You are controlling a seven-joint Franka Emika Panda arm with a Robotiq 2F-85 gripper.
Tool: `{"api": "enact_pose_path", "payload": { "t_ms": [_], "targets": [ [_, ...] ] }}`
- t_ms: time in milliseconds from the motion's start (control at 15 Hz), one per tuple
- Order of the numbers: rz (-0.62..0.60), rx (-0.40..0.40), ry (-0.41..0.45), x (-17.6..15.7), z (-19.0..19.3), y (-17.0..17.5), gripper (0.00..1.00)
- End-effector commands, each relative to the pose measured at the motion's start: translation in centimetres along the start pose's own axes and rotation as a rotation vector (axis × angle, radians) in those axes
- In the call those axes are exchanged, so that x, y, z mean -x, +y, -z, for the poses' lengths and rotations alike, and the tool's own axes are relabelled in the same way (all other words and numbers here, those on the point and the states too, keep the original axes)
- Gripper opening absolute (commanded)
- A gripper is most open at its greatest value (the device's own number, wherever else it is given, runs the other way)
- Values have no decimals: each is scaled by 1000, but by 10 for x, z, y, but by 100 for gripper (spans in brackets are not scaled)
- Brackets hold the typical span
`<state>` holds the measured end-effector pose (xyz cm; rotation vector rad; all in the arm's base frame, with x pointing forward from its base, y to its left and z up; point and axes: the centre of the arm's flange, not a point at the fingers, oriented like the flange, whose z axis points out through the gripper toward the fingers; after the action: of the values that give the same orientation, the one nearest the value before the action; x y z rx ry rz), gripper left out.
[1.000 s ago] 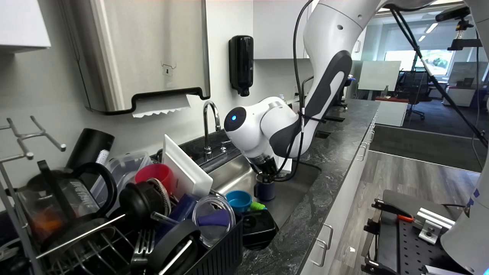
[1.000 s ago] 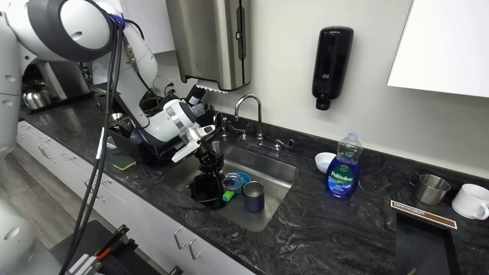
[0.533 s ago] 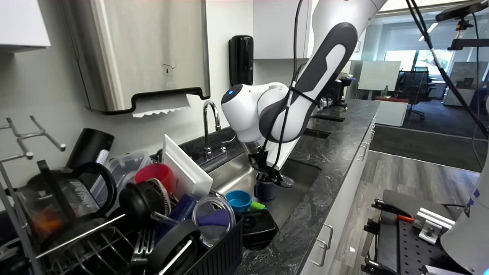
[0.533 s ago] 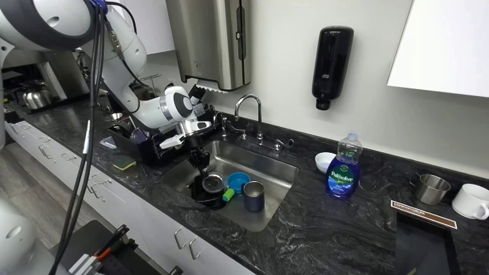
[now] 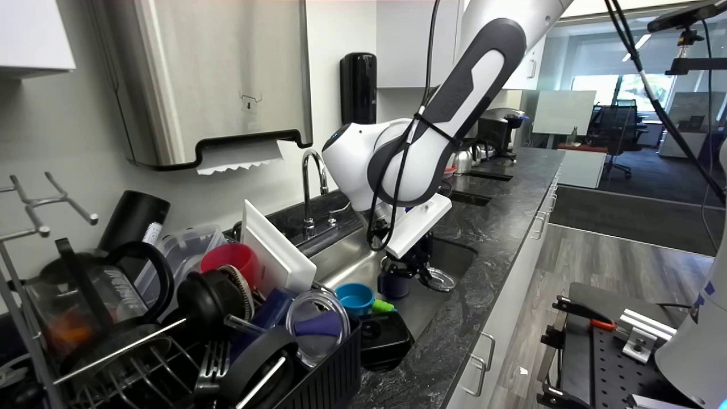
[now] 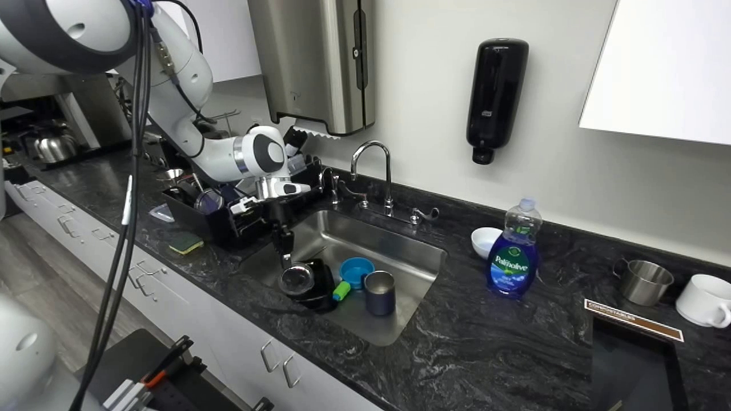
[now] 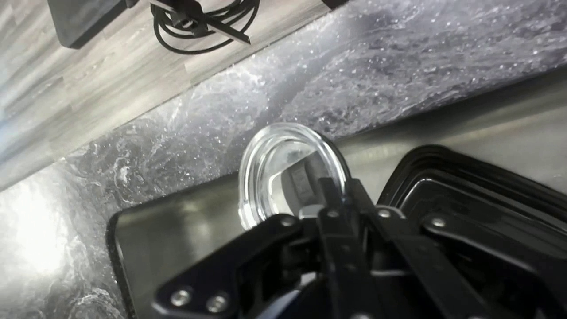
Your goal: Remove the lid from the cup in the sink and put it on the sink counter
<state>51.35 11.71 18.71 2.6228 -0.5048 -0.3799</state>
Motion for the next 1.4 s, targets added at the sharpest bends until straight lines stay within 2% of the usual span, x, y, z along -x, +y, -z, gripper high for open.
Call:
{"api": "enact_pose_path", "payload": {
  "t_ms": [0,333,867,1333],
  "targets": [
    [-79,51,-77,-1,8,-4,2],
    [-156,102,-169,-3,10,-2,2],
    [-238,137,-279,-10,-10,-5,2],
    [-277,166,-310,-20,-35,-5,2]
  ]
}}
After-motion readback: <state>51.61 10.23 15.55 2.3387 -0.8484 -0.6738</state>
